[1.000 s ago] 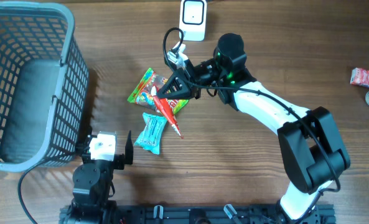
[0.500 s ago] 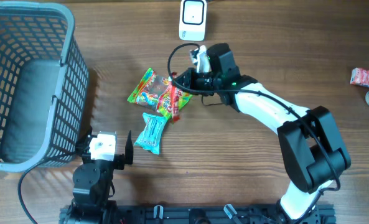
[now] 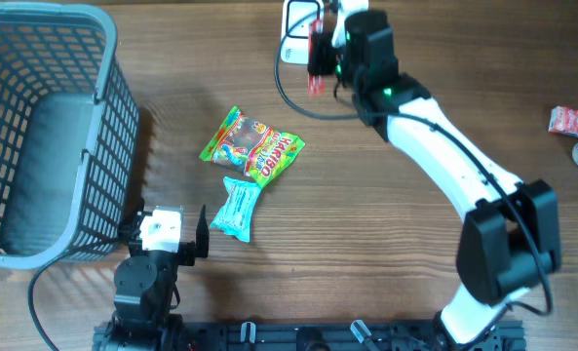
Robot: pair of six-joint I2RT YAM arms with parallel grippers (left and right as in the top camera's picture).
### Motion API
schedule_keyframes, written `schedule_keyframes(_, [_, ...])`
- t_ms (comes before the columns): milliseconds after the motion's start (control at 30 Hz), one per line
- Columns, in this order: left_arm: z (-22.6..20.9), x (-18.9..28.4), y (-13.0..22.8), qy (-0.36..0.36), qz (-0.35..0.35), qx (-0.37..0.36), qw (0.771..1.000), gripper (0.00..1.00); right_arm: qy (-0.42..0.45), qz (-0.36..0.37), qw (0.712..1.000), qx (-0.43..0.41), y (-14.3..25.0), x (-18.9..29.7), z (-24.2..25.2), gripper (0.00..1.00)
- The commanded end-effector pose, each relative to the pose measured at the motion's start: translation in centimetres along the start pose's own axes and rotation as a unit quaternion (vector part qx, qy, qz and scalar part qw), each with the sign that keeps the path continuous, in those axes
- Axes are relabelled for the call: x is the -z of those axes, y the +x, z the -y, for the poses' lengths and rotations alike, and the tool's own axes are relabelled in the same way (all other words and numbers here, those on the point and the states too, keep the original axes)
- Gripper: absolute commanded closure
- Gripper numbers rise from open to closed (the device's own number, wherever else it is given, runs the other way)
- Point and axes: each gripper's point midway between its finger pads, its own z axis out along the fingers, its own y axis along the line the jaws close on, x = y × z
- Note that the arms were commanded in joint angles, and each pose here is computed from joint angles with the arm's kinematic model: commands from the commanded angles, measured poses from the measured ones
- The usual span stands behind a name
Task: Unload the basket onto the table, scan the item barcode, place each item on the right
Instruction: 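Raise the Nescafe stick to the scanner face, then carry the Nescafe stick right and drop it near the tissue pack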
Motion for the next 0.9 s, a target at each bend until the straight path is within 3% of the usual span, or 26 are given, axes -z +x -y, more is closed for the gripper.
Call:
schedule_keyframes(0, [0.4,0.0,0.0,0.011,0.002,0.004,1.0,0.0,0.059,0.029,0.995,0.077,-1.5,-5.5,2.1,0.95])
schedule_keyframes(300, [0.4,0.0,0.0,0.011,0.002,0.003,1.0,0.0,0.083,0.107,0.989,0.062,-4.5,-14.2,3.6,0.95])
schedule_keyframes(433, [0.4,0.0,0.0,0.011,0.002,0.004,1.0,0.0,0.084,0.132,0.987,0.032,-5.6,-14.3,4.9,0.95])
schedule_keyframes(567, [0.4,0.0,0.0,0.011,0.002,0.004,1.0,0.0,0.097,0.113,0.989,0.021,-5.0,-14.3,6.6,0.96])
schedule_keyframes(733, [0.4,0.0,0.0,0.011,0.002,0.004,1.0,0.0,0.129,0.041,0.991,0.015,-6.8,-10.9,9.1,0.96])
schedule_keyframes(867, [0.4,0.0,0.0,0.011,0.002,0.004,1.0,0.0,0.22,-0.059,0.973,-0.017,-7.2,-3.1,15.4,0.96])
